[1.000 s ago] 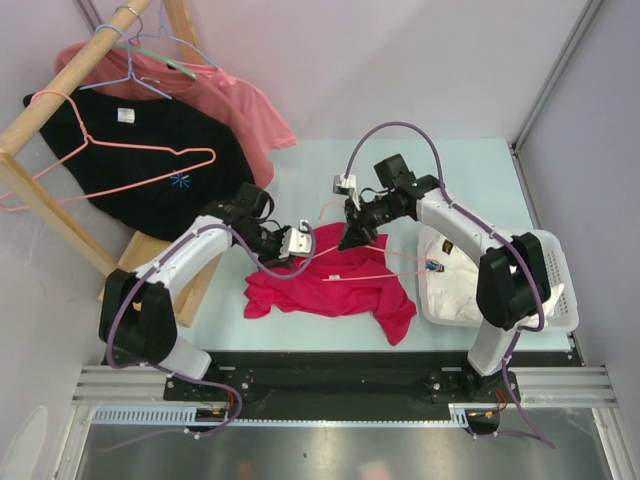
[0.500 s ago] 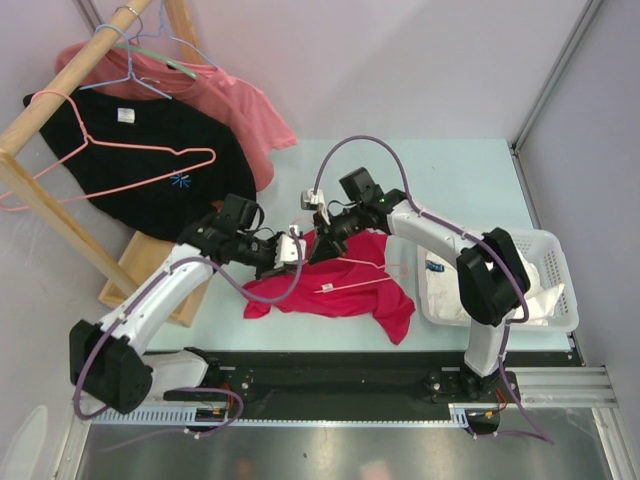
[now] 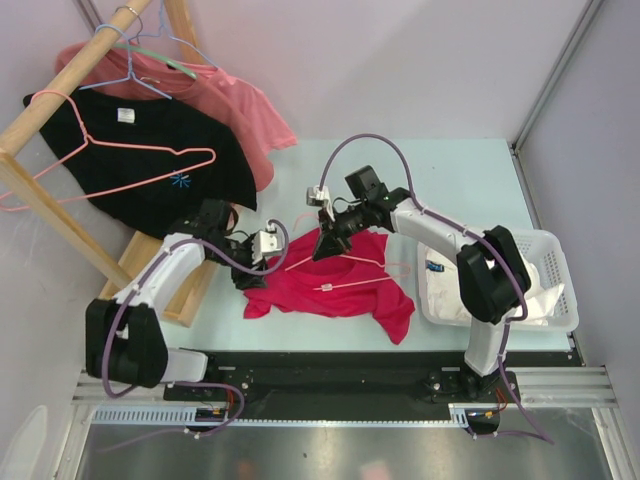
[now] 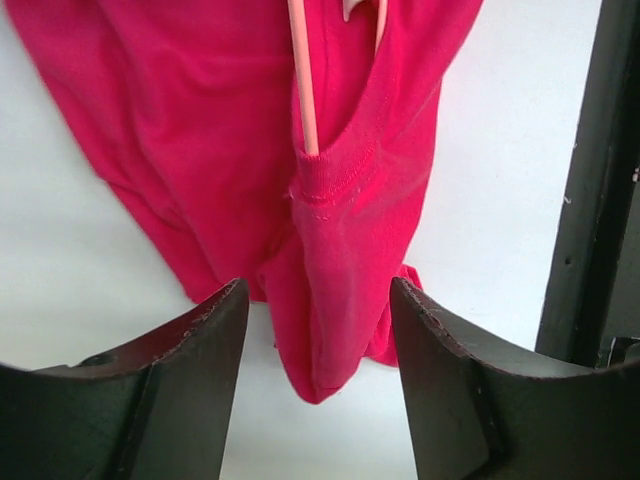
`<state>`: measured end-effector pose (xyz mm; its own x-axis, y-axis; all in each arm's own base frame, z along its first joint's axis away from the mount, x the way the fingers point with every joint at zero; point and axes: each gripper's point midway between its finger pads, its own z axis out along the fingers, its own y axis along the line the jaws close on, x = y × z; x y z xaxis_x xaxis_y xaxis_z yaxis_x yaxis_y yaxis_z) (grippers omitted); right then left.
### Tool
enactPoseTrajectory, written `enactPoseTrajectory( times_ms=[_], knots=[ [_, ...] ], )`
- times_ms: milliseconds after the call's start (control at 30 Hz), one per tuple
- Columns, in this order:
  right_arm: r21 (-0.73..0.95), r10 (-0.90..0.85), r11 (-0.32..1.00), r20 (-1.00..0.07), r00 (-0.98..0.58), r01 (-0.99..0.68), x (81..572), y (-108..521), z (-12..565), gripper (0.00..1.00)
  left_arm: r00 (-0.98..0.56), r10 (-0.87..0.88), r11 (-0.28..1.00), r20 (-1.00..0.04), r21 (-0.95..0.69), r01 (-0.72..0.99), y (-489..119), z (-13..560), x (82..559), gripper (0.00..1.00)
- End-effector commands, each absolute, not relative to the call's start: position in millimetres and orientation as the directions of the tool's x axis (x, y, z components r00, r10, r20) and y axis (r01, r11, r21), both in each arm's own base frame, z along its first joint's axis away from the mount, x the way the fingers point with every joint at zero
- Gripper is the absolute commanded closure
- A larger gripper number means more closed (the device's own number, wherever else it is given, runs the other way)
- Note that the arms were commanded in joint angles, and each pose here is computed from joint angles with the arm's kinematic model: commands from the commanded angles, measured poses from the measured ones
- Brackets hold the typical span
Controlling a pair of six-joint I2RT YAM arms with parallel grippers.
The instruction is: Place the t-shirt on the hanger
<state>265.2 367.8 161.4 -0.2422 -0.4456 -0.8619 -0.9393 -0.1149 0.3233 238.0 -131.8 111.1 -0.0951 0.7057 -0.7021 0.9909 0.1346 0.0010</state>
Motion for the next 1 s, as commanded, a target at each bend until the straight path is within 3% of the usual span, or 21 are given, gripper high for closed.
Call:
enactPoseTrajectory(
  times_ms=[0,133,267,467,633,967],
  knots=[
    [0.263,-0.398,-0.154,-0.899,-0.184,-0.952,261,364,189,1.00,-0.059,0.693,0.059,-0.719,-0.025,0.998,-138,105,234,0.37],
    [0.267,-0.395,-0.158,-0.899,-0.186,-0.951,259,364,192,1.00,-0.077,0.692,0.033,-0.718,-0.075,0.997,-147,91,232,0.49],
    [0.267,-0.391,-0.167,-0.902,-0.185,-0.949,257,368,194,1.00,-0.060,0.663,0.020,-0.746,-0.063,0.998,-168,98,234,0.67],
    [0.272,-0.395,-0.179,-0.900,-0.184,-0.946,254,374,187,1.00,-0.023,0.594,0.005,-0.804,-0.026,1.000,-197,126,237,0.82],
    [0.278,-0.390,-0.185,-0.901,-0.190,-0.942,253,381,186,1.00,-0.021,0.545,0.004,-0.838,-0.023,1.000,-216,145,238,0.85],
    [0.276,-0.368,-0.207,-0.911,-0.187,-0.939,250,398,186,1.00,-0.045,0.471,0.016,-0.881,-0.043,0.999,-242,168,240,0.82]
  ],
)
